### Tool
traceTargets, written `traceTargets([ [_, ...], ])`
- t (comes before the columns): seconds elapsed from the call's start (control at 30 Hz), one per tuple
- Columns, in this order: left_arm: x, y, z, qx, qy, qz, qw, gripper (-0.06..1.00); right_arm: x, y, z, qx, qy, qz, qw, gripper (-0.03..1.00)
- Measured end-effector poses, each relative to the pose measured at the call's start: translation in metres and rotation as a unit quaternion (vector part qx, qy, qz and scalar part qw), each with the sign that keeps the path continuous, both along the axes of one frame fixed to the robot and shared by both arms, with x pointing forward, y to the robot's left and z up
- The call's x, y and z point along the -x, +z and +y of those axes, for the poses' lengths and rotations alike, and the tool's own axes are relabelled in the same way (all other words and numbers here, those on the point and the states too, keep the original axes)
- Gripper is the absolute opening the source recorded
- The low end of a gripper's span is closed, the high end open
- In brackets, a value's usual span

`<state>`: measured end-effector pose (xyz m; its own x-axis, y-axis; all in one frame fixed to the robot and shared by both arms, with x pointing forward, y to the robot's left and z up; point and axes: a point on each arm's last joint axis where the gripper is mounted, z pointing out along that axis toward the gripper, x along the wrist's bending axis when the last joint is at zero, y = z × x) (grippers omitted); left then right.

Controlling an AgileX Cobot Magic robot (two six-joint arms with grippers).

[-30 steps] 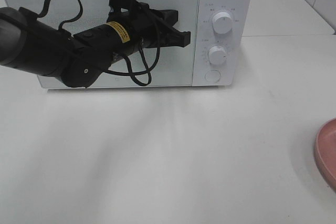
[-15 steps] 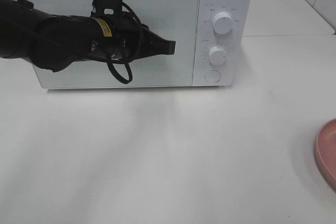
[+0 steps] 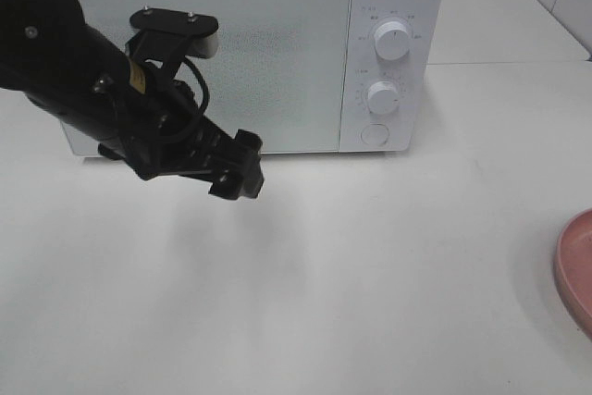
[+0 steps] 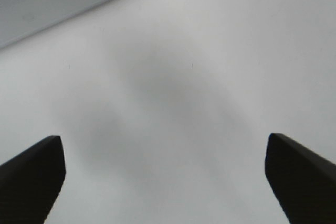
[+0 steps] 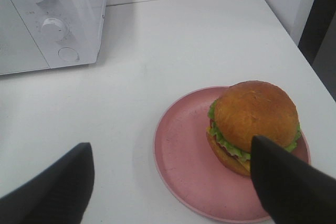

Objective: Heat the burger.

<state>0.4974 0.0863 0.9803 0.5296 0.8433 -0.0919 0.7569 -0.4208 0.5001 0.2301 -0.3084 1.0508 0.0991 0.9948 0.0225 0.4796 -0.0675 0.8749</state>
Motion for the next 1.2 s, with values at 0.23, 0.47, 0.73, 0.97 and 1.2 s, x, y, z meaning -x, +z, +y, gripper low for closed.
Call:
traceTargets([
  [0.23, 0.019, 0.002, 0.015, -0.066, -0.002, 0.086, 0.994, 0.98, 0.0, 0.0, 0.0, 0.0, 0.0, 0.0, 1.0, 0.76],
  [0.47, 0.031, 0.023, 0.039, -0.084, 0.022, 0.138, 0.987, 0.99, 0.0, 0.0, 0.0, 0.0, 0.0, 0.0, 1.0, 0.76],
  [0.73, 0.013, 0.052, 0.11, -0.058, 0.137, 0.129, 0.98, 0.99, 0.0, 0.0, 0.0, 0.0, 0.0, 0.0, 1.0, 0.76],
  [0.97, 0.013, 0.07, 0.171, -0.054, 0.219, 0.131, 0.965, 0.99, 0.0, 0.0, 0.0, 0.0, 0.0, 0.0, 1.0, 0.76],
  [1.2, 0.044, 0.079, 0.208, -0.041, 0.285, 0.116, 0.951, 0.99, 0.0, 0.0, 0.0, 0.0, 0.0, 0.0, 1.0, 0.76],
])
